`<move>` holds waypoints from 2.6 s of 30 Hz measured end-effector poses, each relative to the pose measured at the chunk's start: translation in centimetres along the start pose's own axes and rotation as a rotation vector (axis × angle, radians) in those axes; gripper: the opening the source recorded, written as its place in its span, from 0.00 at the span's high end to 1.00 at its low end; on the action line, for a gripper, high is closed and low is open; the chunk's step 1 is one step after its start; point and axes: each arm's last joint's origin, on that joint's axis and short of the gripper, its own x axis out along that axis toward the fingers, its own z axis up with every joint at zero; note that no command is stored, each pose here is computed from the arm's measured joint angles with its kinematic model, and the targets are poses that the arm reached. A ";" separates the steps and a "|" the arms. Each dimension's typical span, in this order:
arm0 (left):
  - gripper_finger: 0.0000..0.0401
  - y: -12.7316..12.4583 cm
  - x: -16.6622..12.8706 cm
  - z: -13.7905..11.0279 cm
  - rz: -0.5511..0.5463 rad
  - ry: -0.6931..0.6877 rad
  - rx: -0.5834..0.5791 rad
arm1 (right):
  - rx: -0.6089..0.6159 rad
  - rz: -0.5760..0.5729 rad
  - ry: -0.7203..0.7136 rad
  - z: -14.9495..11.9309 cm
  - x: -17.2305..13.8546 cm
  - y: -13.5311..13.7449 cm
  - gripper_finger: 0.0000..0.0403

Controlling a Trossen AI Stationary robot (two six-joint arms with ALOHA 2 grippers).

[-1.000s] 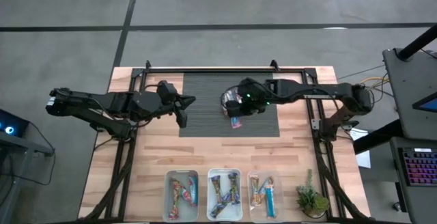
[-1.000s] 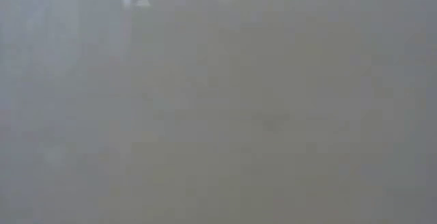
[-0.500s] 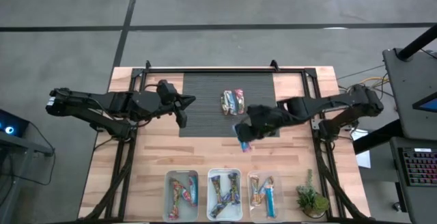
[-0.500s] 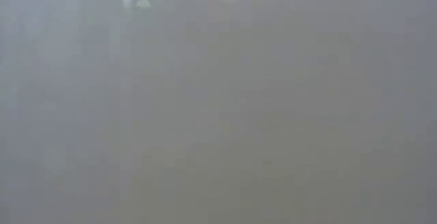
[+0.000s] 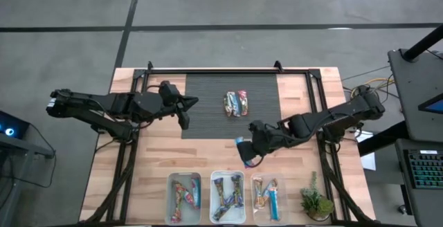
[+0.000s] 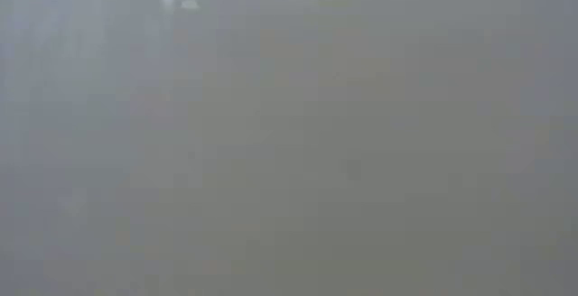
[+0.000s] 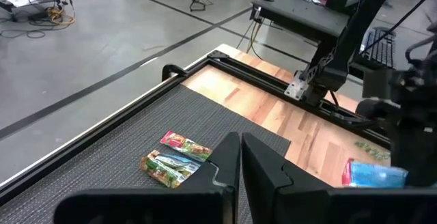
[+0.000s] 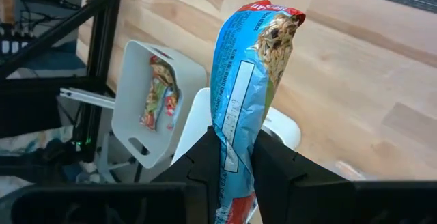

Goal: Pick and place Granola Bars by type
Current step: Put the left red granola bar into the gray bin

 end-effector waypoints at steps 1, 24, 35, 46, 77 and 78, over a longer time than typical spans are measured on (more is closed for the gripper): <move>1.00 0.0 0.0 0.1 -0.005 0.000 -0.001 | -0.019 0.011 -0.001 0.0 0.1 0.1 0.85; 1.00 3.4 -7.2 1.9 -0.261 0.011 0.038 | -0.223 0.368 -0.102 0.0 1.4 3.9 0.85; 1.00 5.0 -9.8 2.4 -0.286 -0.076 0.086 | -0.111 0.607 -0.144 -0.3 6.8 7.5 0.85; 1.00 5.1 -9.9 2.4 -0.285 -0.073 0.088 | -0.136 0.616 -0.069 -1.0 12.8 11.1 0.85; 1.00 5.2 -9.8 2.0 -0.274 -0.036 0.095 | 0.302 0.270 -0.074 -7.3 21.6 11.6 0.85; 1.00 5.2 -9.8 2.0 -0.273 -0.036 0.095 | 0.310 0.272 -0.073 -7.5 21.5 11.7 0.85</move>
